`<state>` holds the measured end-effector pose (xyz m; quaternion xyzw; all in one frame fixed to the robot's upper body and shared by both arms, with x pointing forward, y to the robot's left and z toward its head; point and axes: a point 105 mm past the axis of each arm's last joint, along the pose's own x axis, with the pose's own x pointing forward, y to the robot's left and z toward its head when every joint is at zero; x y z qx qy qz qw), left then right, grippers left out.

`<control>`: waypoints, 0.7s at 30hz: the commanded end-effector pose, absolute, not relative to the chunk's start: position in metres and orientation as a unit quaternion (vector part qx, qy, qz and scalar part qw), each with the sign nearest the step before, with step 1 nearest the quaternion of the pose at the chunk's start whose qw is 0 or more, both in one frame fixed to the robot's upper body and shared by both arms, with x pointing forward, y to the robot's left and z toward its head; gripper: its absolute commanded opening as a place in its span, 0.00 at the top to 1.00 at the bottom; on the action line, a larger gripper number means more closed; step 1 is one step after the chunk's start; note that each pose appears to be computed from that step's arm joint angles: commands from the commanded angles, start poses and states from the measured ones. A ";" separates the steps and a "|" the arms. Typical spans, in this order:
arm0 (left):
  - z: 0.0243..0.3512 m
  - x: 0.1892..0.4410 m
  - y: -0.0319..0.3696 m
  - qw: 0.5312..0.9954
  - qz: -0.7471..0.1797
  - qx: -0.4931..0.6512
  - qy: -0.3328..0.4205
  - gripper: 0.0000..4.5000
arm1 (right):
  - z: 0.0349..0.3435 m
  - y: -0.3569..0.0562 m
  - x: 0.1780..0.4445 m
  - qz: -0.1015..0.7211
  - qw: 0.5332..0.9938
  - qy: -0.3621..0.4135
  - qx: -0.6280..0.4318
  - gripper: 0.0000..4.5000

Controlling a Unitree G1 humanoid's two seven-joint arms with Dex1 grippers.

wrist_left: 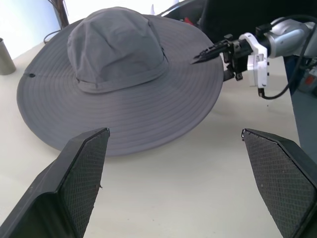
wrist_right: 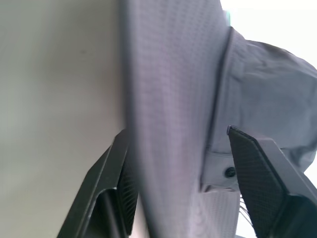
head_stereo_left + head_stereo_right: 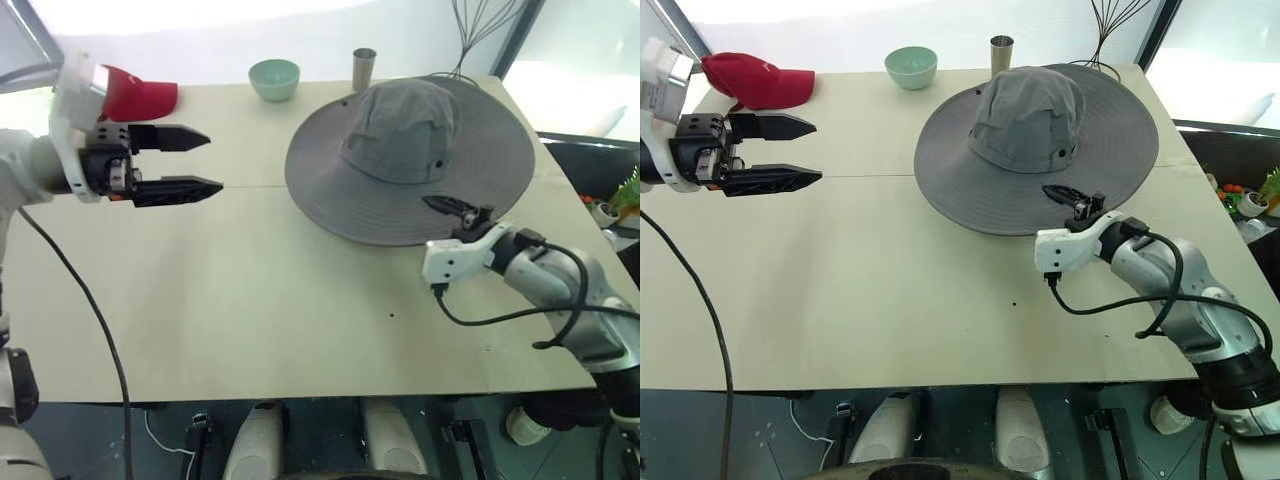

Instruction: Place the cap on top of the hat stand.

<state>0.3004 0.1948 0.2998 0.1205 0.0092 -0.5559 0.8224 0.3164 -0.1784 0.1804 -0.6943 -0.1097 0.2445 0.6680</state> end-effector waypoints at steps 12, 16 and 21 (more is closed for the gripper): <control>0.314 0.318 0.198 0.815 -0.561 0.145 -0.016 0.00 | 0.235 -0.274 0.232 0.293 0.804 0.040 -0.516 0.37; 0.316 0.318 0.200 0.815 -0.560 0.147 -0.020 0.00 | 0.274 -0.324 0.233 0.259 0.910 0.075 -0.314 0.37; 0.317 0.317 0.205 0.819 -0.554 0.149 -0.022 0.00 | 0.296 -0.345 0.242 0.248 0.949 0.069 -0.182 0.01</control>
